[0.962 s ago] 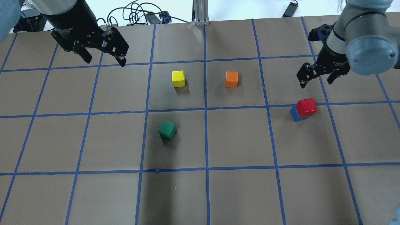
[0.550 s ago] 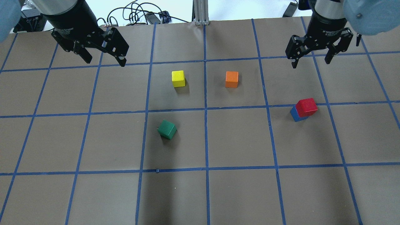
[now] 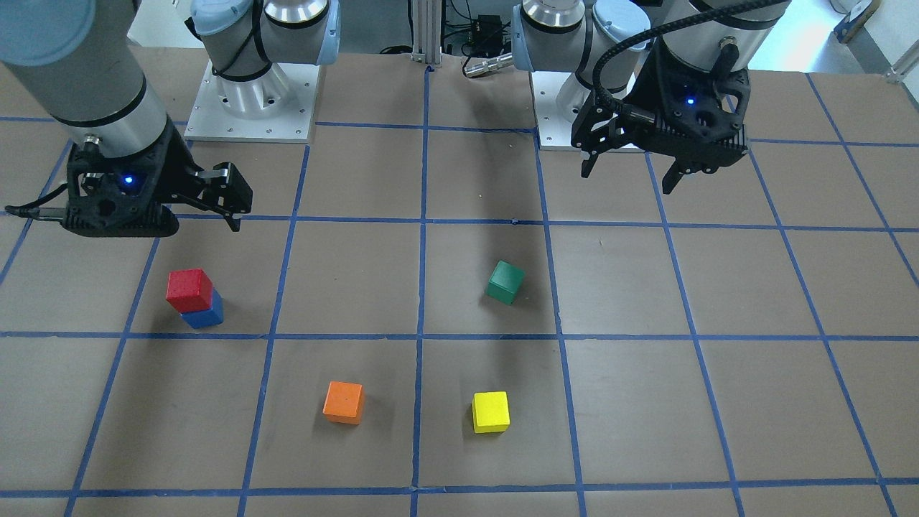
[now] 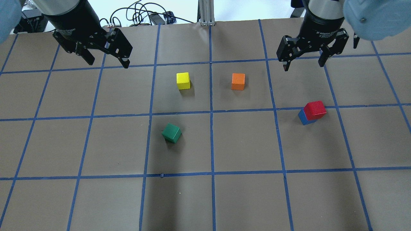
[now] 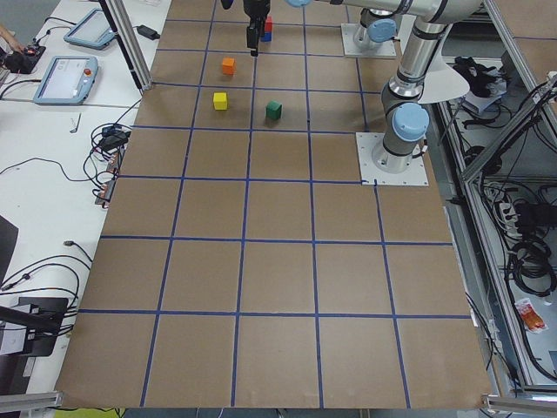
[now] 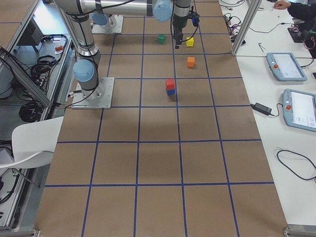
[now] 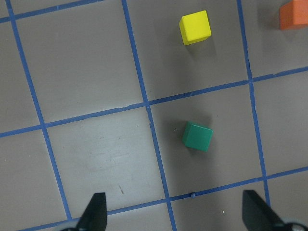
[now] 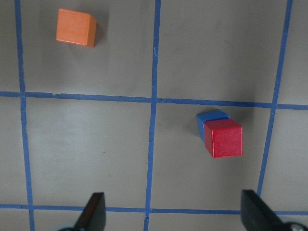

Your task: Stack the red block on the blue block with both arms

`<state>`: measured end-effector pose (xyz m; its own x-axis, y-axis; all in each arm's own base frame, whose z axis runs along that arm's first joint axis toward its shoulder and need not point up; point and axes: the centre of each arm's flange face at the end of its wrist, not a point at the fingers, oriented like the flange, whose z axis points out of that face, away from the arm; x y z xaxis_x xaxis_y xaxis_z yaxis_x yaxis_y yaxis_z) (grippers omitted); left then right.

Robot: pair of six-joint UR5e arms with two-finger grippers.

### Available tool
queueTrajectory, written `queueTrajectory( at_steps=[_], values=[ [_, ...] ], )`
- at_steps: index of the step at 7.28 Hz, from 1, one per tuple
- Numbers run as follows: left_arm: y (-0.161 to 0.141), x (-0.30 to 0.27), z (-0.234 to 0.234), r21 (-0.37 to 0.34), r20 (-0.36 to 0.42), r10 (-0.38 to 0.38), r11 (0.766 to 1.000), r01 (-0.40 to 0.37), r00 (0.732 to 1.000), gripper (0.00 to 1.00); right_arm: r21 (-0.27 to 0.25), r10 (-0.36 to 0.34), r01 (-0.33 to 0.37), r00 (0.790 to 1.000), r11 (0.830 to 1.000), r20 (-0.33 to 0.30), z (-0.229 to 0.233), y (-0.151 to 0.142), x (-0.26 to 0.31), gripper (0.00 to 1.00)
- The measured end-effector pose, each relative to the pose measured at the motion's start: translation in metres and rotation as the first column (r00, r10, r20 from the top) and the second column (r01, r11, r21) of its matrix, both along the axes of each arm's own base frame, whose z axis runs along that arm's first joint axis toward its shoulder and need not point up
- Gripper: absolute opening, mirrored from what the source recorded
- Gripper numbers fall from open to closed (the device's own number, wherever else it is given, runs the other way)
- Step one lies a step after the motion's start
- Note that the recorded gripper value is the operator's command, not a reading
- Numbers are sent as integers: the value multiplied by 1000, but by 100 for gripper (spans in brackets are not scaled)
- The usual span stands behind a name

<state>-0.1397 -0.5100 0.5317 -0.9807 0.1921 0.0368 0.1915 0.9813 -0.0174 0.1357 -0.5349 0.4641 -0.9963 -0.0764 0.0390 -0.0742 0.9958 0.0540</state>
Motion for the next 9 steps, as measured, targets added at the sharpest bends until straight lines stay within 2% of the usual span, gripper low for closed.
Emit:
queueTrajectory(
  at_steps=[4, 7, 9],
  values=[
    [0, 0, 0, 0, 0, 0, 1000, 0, 1000, 100, 4, 13, -13, 1000, 1000, 6, 0, 8, 8, 100],
    [0, 0, 0, 0, 0, 0, 1000, 0, 1000, 100, 31, 0, -1, 1000, 1000, 25, -3, 10, 6, 100],
    [0, 0, 0, 0, 0, 0, 1000, 0, 1000, 100, 26, -29, 29, 999, 999, 22, 0, 12, 5, 100]
  ],
)
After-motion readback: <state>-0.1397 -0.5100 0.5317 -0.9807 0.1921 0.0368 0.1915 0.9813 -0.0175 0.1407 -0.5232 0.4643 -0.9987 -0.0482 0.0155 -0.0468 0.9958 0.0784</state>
